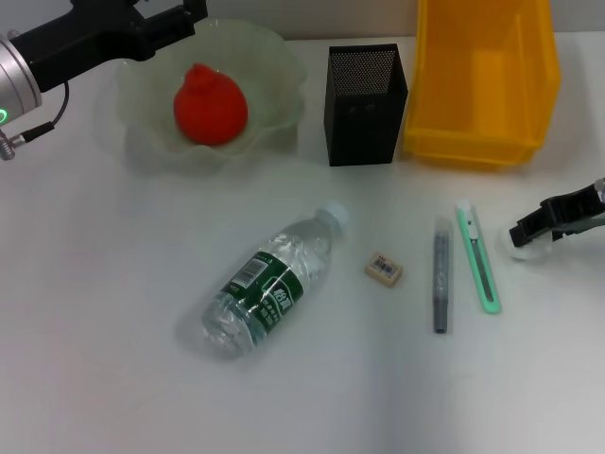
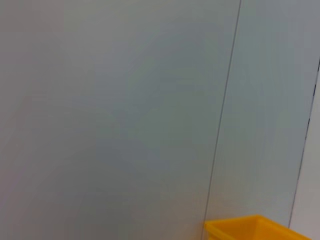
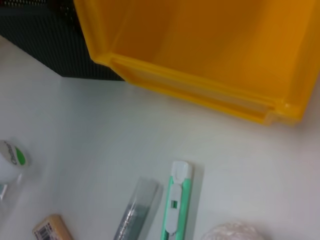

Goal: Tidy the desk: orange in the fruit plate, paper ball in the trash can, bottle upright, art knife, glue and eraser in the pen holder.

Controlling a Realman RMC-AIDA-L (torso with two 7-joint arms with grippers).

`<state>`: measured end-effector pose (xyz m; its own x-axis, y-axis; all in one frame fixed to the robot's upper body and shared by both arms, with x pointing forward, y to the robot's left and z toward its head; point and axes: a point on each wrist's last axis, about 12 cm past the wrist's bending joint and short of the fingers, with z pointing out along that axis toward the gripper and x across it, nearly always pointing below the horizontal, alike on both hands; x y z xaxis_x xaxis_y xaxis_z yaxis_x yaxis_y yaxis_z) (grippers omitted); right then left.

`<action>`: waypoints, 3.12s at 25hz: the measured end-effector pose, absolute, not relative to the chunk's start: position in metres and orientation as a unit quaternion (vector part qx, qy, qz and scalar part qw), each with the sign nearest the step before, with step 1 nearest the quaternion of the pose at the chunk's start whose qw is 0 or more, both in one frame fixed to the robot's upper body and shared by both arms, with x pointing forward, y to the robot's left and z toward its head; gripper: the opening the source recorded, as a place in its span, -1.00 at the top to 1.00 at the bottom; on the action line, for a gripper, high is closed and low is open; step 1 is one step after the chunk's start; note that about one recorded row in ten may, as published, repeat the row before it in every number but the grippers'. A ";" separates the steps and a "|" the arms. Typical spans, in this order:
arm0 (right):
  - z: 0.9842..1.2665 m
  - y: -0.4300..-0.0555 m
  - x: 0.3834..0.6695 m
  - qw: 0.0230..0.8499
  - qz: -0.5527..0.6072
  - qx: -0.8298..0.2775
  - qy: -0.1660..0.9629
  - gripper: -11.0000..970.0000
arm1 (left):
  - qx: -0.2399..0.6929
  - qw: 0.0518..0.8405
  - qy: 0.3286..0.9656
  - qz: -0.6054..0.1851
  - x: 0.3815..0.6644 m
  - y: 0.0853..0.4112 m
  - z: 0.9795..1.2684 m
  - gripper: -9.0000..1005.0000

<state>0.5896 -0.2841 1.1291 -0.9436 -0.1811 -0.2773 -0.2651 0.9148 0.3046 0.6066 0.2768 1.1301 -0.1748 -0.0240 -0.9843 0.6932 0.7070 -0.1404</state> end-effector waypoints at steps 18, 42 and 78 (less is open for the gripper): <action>1.169 -0.333 0.576 0.261 0.432 -0.082 0.860 0.17 | 0.243 0.604 0.702 -0.289 0.610 0.276 1.133 -0.53; 1.110 -0.288 0.645 0.533 0.234 -0.110 0.805 0.18 | 0.239 0.607 0.701 -0.286 0.607 0.270 1.126 -0.53; 1.106 -0.298 0.588 0.733 0.290 -0.053 0.613 -0.45 | 0.301 0.492 0.757 -0.307 0.603 0.255 1.135 -0.53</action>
<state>0.5878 -0.2982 1.1062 0.0802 0.3595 -0.9297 -0.4903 0.8263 0.2772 0.6026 0.2549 1.1346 -0.3353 0.1536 -0.9295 0.7572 0.6310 -0.1689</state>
